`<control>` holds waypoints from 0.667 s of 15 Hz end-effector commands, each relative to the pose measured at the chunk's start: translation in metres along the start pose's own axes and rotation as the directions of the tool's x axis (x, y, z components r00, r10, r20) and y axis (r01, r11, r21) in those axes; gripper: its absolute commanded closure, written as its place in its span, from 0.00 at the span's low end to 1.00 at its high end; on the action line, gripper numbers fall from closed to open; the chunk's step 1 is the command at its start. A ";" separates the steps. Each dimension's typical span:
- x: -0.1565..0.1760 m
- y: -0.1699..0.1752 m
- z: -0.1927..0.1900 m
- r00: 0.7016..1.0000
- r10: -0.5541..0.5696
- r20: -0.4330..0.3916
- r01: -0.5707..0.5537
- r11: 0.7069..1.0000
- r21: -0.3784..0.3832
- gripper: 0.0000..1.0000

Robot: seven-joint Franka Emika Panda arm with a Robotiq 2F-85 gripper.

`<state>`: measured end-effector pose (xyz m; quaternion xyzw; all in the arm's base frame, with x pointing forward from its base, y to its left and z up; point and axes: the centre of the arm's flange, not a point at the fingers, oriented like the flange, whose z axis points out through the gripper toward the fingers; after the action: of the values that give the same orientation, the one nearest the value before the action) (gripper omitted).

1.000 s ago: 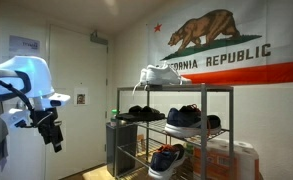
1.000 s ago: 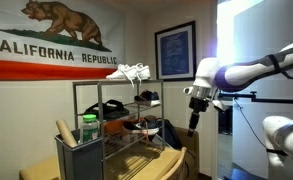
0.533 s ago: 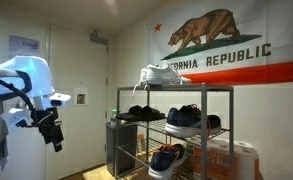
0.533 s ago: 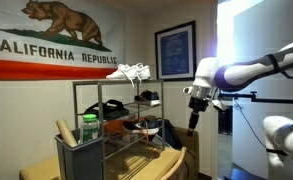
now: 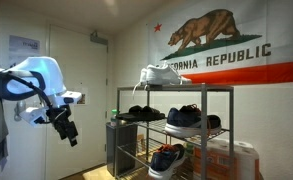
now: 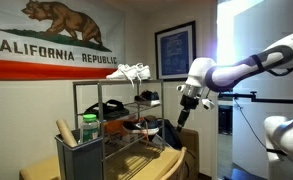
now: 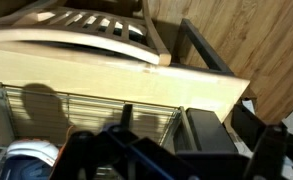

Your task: Remove the black sneaker from the second shelf and put it on the third shelf

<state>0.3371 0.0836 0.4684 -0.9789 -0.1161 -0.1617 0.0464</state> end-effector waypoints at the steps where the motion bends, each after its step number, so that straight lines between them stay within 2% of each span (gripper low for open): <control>1: 0.060 0.018 0.010 0.998 0.061 -0.034 -0.063 0.996 -0.064 0.00; 5: 0.110 0.044 0.001 0.977 0.170 -0.129 -0.186 0.975 -0.123 0.00; 8: 0.143 0.064 -0.010 0.948 0.244 -0.205 -0.282 0.942 -0.180 0.00; 10: 0.162 0.077 -0.018 0.920 0.298 -0.257 -0.355 0.910 -0.216 0.00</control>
<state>0.4627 0.0441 0.5159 -0.9681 0.0274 -0.2486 -0.0158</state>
